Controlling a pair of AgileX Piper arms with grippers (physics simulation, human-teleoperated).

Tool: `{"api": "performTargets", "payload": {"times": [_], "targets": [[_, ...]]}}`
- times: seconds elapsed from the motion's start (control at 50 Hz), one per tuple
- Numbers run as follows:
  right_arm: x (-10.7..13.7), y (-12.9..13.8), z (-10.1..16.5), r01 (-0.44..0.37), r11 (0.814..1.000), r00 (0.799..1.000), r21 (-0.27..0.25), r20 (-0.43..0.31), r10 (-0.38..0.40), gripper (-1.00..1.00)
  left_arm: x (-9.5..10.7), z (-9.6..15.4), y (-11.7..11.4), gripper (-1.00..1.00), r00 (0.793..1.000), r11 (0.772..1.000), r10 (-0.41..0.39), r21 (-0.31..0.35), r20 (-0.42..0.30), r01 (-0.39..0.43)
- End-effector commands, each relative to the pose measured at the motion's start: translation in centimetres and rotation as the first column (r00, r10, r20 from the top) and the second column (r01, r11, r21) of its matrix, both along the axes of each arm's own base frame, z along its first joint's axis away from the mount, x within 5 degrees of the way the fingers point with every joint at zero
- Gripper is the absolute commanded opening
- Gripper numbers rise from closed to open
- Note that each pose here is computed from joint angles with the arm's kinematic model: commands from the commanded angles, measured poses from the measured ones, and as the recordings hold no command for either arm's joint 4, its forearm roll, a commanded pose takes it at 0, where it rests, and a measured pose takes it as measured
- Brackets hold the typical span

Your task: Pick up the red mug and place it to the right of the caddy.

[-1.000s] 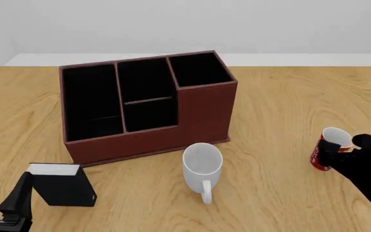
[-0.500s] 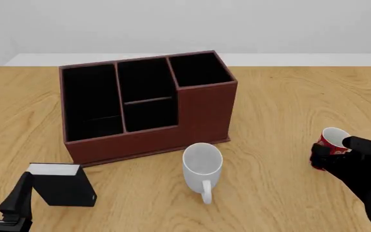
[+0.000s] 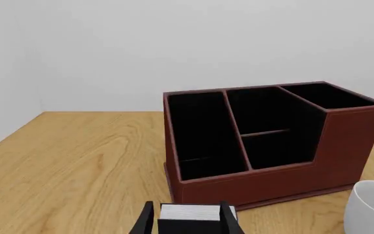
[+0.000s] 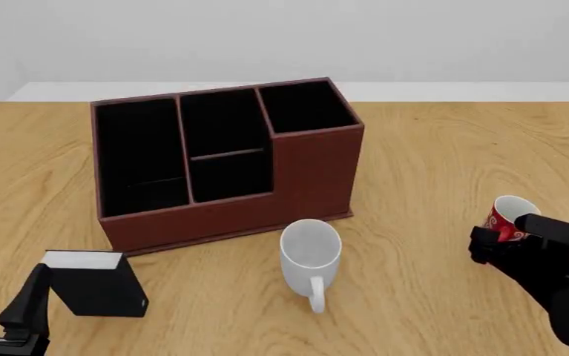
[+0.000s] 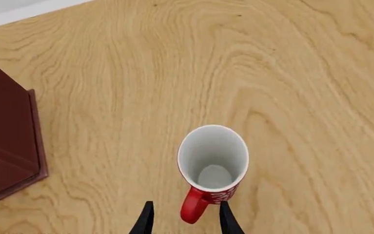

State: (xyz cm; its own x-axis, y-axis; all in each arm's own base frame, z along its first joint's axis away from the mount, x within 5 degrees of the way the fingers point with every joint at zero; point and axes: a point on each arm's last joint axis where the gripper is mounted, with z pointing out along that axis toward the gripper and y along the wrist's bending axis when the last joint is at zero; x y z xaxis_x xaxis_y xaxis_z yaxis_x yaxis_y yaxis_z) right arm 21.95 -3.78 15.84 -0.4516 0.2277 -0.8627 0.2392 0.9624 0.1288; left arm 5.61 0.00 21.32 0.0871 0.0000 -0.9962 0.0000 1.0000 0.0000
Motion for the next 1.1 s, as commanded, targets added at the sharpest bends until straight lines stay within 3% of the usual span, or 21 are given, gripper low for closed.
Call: {"api": "performTargets", "payload": {"times": [0.02, 0.24, 0.26, 0.76, 0.92, 1.0, 1.08, 1.1], "targets": [[0.2, 0.0, -0.5, -0.001, 1.0, 1.0, 0.0, -0.011, 0.001, 1.0, 0.0, 0.0, 0.0, 1.0, 1.0, 1.0, 0.0, 0.0, 0.0, 0.0], [0.0, 0.2, -0.5, -0.005, 1.0, 1.0, 0.006, -0.015, 0.006, 1.0, 0.0, 0.0, 0.0, 1.0, 1.0, 1.0, 0.0, 0.0, 0.0, 0.0], [0.0, 0.1, -0.4, -0.001, 1.0, 1.0, 0.006, -0.013, 0.001, -1.0, 0.0, 0.0, 0.0, 1.0, 1.0, 1.0, 0.0, 0.0, 0.0, 0.0], [-1.6, 0.8, 1.6, -0.059, 0.996, 0.998, -0.072, 0.034, 0.061, -1.0, 0.0, 0.0, 0.0, 1.0, 1.0, 1.0, 0.0, 0.0, 0.0, 0.0], [-2.0, 1.9, 4.4, -0.136, 0.975, 0.983, -0.175, 0.101, 0.155, -1.0, 0.0, 0.0, 0.0, 1.0, 1.0, 1.0, 0.0, 0.0, 0.0, 0.0], [-1.6, 2.2, 5.2, -0.152, 0.971, 0.979, -0.185, 0.109, 0.174, -1.0, 0.0, 0.0, 0.0, 1.0, 1.0, 1.0, 0.0, 0.0, 0.0, 0.0], [-1.2, 2.9, 6.4, -0.196, 0.952, 0.963, -0.236, 0.136, 0.232, -1.0, 0.0, 0.0, 0.0, 1.0, 1.0, 1.0, 0.0, 0.0, 0.0, 0.0], [-0.8, 3.0, 6.4, -0.201, 0.952, 0.963, -0.229, 0.133, 0.235, -1.0, 0.0, 0.0, 0.0, 1.0, 1.0, 1.0, 0.0, 0.0, 0.0, 0.0]]}}
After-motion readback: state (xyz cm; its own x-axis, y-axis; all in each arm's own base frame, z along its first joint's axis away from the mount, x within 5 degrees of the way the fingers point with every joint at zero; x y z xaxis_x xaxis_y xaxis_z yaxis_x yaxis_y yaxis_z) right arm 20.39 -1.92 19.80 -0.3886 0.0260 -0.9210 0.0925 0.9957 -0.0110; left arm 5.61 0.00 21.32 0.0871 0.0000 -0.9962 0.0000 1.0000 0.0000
